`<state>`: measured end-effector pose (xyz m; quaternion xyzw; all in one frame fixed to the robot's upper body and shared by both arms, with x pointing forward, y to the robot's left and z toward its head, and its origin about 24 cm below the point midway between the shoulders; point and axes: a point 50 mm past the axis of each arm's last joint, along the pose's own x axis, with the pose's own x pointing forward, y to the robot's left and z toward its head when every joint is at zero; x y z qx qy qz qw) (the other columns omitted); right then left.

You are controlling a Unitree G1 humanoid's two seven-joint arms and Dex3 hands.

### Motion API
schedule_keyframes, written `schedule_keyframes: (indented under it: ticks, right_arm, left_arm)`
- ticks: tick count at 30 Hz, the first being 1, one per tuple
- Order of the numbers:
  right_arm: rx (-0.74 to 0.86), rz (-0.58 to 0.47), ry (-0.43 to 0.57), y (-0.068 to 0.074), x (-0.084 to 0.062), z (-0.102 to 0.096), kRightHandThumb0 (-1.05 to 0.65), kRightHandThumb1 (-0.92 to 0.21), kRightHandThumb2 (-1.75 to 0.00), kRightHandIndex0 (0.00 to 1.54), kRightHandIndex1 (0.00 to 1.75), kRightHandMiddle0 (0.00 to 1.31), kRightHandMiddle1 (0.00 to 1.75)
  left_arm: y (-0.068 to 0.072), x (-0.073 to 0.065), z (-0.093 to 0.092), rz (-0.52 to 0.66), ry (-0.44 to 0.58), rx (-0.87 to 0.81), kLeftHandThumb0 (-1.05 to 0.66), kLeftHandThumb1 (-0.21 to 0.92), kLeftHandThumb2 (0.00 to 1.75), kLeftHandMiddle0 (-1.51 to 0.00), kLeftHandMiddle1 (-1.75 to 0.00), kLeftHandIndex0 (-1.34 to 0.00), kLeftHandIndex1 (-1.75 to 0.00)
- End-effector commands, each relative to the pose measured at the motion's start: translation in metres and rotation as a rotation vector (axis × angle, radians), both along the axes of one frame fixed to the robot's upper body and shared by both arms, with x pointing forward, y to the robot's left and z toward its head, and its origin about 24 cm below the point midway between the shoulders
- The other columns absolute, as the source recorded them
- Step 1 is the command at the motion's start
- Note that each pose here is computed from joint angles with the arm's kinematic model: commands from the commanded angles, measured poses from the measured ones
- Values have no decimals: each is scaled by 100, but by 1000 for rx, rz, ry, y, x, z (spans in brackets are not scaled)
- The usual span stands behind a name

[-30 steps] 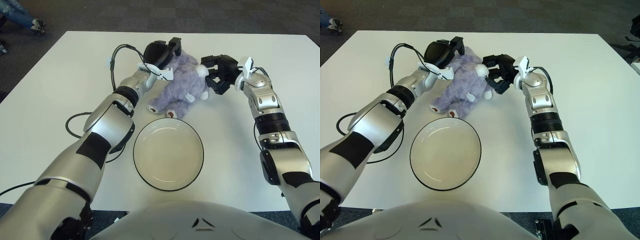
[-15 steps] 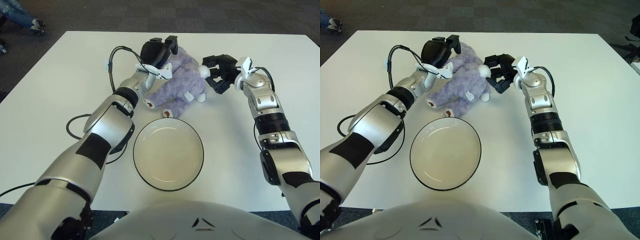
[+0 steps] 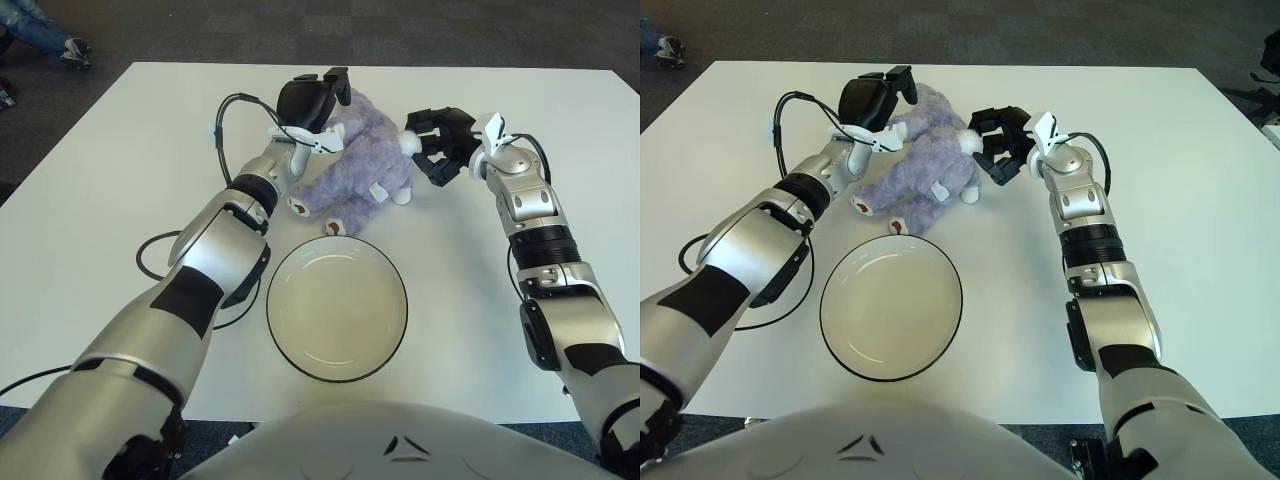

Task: Put the doll into the plate.

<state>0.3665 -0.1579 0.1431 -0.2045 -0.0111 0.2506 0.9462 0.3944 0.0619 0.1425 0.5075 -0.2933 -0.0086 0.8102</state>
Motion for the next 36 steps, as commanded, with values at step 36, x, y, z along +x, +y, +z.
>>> schedule_keyframes:
  ticks: [36]
  right_arm:
    - [5, 37, 23, 6, 2, -11, -1, -2, -150, 79, 175, 88, 128]
  left_arm:
    - [-1, 7, 24, 10, 13, -109, 0, 21, 122, -80, -137, -73, -146]
